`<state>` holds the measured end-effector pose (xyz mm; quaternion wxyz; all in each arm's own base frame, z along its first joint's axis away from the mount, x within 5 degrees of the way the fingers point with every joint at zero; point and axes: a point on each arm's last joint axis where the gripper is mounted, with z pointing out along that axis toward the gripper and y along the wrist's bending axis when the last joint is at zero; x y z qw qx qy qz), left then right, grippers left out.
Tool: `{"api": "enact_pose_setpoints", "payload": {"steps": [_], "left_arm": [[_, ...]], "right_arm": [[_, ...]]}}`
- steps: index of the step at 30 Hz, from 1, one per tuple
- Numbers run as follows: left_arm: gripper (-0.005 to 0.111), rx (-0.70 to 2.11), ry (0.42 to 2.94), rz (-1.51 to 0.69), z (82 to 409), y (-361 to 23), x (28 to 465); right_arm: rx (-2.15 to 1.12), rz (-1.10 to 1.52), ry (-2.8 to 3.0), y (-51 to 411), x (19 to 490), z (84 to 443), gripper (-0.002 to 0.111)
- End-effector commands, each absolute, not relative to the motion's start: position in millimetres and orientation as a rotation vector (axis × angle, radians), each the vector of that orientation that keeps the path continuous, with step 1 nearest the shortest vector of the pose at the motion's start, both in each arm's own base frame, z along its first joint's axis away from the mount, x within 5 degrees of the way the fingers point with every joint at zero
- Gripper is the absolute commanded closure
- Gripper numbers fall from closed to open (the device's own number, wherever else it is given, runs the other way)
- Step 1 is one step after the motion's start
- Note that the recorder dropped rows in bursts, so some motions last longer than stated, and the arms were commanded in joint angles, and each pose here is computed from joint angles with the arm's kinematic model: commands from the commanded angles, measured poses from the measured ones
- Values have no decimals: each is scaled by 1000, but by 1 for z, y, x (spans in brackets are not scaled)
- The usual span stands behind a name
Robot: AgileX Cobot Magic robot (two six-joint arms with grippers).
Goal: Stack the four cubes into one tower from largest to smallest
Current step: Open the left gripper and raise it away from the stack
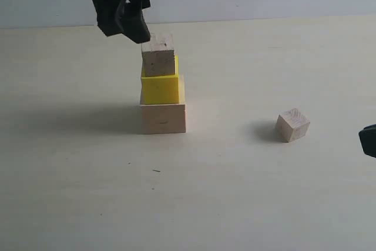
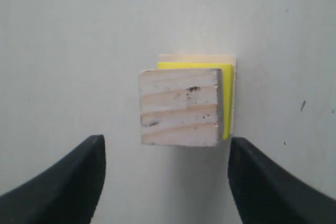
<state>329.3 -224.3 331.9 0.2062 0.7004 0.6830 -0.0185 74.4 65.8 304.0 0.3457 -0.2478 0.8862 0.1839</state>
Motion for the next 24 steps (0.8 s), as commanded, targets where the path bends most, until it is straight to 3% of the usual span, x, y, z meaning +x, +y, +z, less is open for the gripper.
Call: {"api": "enact_pose_setpoints", "payload": {"steps": [1, 4, 9, 18, 24], "left_arm": [[42, 1856, 1910, -7, 363, -211, 315], [50, 1723, 1979, 51, 382, -199, 307], [106, 1511, 2047, 122, 411, -181, 292], [107, 1140, 2104, -5, 458, -156, 253], [107, 999, 2095, -32, 476, -124, 206]], "right_arm": [[-646, 471, 2283, 66, 75, 304, 108], [-643, 440, 2228, 65, 79, 307, 108], [-585, 404, 2134, 64, 88, 314, 108], [-568, 136, 2095, 61, 113, 311, 108], [-556, 150, 2113, 68, 121, 308, 108]]}}
